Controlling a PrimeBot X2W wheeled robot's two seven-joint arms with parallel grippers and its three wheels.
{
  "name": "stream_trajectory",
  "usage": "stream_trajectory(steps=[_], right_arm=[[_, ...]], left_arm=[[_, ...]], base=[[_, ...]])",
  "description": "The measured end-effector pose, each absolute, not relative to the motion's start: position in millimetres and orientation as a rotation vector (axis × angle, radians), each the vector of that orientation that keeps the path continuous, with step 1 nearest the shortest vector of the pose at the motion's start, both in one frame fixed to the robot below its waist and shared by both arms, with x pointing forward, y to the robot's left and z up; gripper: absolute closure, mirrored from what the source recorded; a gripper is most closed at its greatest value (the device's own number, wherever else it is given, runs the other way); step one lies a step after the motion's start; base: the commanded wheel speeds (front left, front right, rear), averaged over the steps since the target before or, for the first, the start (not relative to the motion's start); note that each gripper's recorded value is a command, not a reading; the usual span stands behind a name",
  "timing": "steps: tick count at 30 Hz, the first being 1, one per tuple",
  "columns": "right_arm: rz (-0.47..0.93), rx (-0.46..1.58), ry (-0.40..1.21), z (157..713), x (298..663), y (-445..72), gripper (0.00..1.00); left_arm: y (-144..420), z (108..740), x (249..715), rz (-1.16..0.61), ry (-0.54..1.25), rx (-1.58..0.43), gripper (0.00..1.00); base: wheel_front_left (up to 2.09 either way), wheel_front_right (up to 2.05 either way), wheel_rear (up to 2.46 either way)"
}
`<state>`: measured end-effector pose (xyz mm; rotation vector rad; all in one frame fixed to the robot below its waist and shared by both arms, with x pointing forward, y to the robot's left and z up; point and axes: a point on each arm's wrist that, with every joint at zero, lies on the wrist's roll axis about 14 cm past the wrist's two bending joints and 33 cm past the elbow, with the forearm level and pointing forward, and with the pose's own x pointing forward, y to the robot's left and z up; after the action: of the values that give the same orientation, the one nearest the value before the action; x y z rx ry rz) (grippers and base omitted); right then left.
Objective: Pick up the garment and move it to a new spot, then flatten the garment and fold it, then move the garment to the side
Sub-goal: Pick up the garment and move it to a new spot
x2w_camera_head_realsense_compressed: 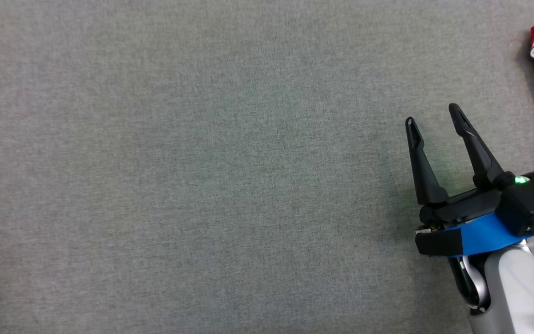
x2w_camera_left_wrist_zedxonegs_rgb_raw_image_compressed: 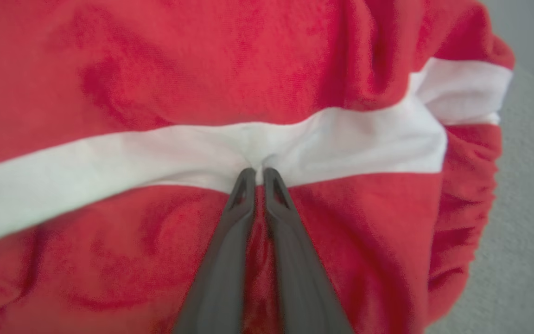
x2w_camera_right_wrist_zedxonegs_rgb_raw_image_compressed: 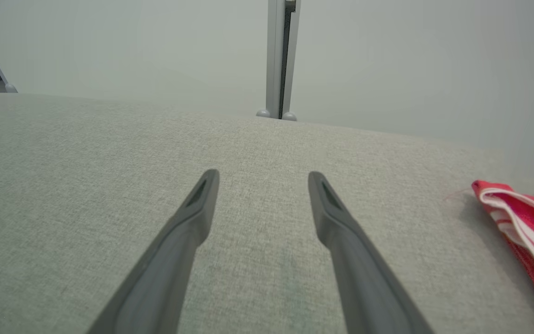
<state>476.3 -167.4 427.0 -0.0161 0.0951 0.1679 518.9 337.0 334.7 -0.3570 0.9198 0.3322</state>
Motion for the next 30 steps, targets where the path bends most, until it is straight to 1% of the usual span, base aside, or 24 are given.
stream_trajectory(steps=[3,5,9,16,20,23,30], right_arm=[[0.16,-0.009,0.07,438.1,474.0,-167.7,0.0],[0.167,-0.001,0.046,448.5,471.9,-163.4,0.0],[0.183,0.014,-0.008,473.3,464.7,-155.0,0.0],[0.193,0.029,-0.086,513.4,441.9,-149.1,0.0],[0.188,0.033,-0.115,530.0,426.0,-150.1,0.0],[0.176,0.035,-0.137,540.9,414.9,-153.4,0.0],[0.138,0.031,-0.156,552.7,395.7,-166.7,0.0]], left_arm=[[337.3,350.9,514.1,0.324,0.888,-0.343,1.0],[339.8,373.0,514.6,0.306,0.831,-0.313,1.0],[348.2,440.8,521.1,0.251,0.679,-0.222,1.0],[327.0,559.7,519.1,0.105,0.417,-0.106,1.0],[287.5,624.4,517.0,-0.029,0.276,-0.072,1.0],[241.7,666.0,514.9,-0.147,0.187,-0.052,1.0],[130.6,722.1,503.7,-0.449,0.061,-0.04,1.0]], base=[[0.0,0.0,0.0],[0.0,0.0,0.0],[0.0,0.0,0.0],[0.0,0.0,0.0],[0.0,0.0,0.0],[0.0,0.0,0.0],[0.0,0.0,0.0]])
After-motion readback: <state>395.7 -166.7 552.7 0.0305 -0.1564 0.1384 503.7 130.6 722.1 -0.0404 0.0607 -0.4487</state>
